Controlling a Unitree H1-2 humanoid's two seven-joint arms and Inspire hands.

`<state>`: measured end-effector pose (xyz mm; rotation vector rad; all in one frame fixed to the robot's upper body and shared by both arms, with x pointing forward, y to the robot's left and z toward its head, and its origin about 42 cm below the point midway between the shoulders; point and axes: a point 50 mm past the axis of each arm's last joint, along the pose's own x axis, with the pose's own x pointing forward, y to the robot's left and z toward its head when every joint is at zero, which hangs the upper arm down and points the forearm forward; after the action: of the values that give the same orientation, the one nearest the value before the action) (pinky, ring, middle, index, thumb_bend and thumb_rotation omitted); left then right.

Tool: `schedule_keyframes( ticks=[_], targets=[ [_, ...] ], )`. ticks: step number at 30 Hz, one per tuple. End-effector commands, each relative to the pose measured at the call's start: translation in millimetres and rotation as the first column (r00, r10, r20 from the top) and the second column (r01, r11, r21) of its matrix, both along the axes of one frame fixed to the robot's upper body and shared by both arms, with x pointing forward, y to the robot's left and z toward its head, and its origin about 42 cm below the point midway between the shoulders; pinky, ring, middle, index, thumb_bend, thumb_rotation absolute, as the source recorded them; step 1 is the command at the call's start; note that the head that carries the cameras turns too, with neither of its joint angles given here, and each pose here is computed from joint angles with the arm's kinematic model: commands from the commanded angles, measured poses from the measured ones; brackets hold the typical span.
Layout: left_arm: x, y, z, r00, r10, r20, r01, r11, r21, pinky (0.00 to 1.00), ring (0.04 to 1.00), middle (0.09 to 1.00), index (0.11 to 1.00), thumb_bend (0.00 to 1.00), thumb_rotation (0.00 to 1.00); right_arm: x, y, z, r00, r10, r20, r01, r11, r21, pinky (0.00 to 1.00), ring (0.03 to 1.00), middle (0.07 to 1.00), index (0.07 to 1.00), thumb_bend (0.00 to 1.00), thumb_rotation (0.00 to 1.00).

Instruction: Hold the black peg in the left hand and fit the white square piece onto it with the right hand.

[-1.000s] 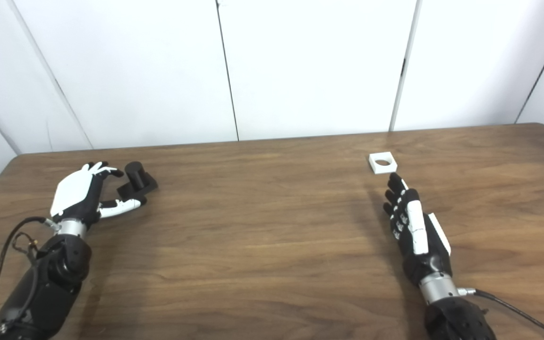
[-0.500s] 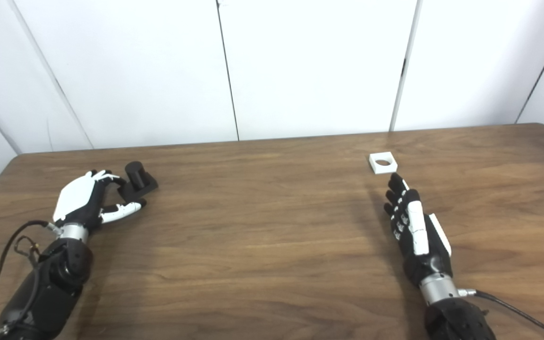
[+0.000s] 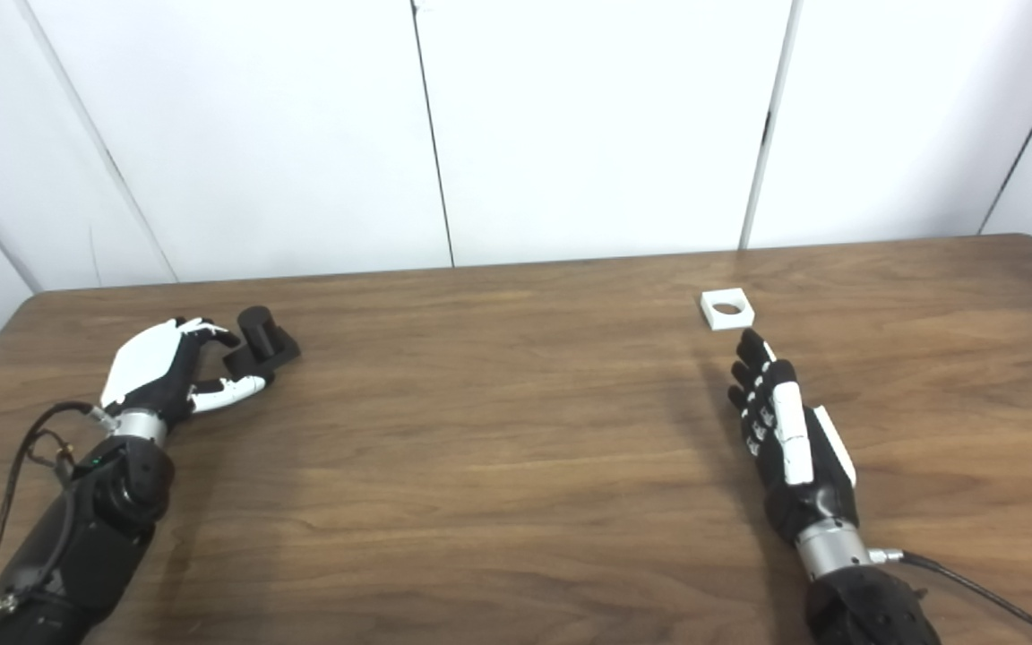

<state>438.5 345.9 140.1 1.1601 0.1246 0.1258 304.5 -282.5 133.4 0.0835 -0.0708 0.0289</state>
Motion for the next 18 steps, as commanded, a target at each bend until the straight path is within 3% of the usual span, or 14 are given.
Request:
schedule_keyframes(
  ticks=[1, 9, 18],
  targets=[
    [16.3, 4.2, 33.7, 0.996, -0.001, 0.091, -0.002, 1.0, 0.03, 1.0, 0.995, 0.92, 0.707, 0.65, 0.47, -4.6, 2.4, -2.4, 1.0, 0.01, 0.01, -0.01, 1.0, 0.018, 1.0, 1.0, 1.0, 0.989, 0.61, 1.0],
    [13.3, 3.6, 31.4, 0.995, 0.006, 0.104, -0.007, 1.0, 0.016, 1.0, 0.993, 0.911, 0.654, 0.61, 0.34, -4.6, 2.2, -1.9, 1.0, 0.014, 0.01, -0.014, 1.0, 0.012, 1.0, 1.0, 1.0, 0.992, 0.62, 1.0],
    [12.5, 3.2, 30.5, 0.995, 0.007, 0.101, -0.007, 1.0, -0.001, 1.0, 0.995, 0.91, 0.603, 0.58, 0.31, -5.5, 1.9, -0.6, 1.0, 0.012, 0.011, -0.013, 1.0, 0.017, 1.0, 1.0, 1.0, 0.99, 0.62, 1.0]
  ],
)
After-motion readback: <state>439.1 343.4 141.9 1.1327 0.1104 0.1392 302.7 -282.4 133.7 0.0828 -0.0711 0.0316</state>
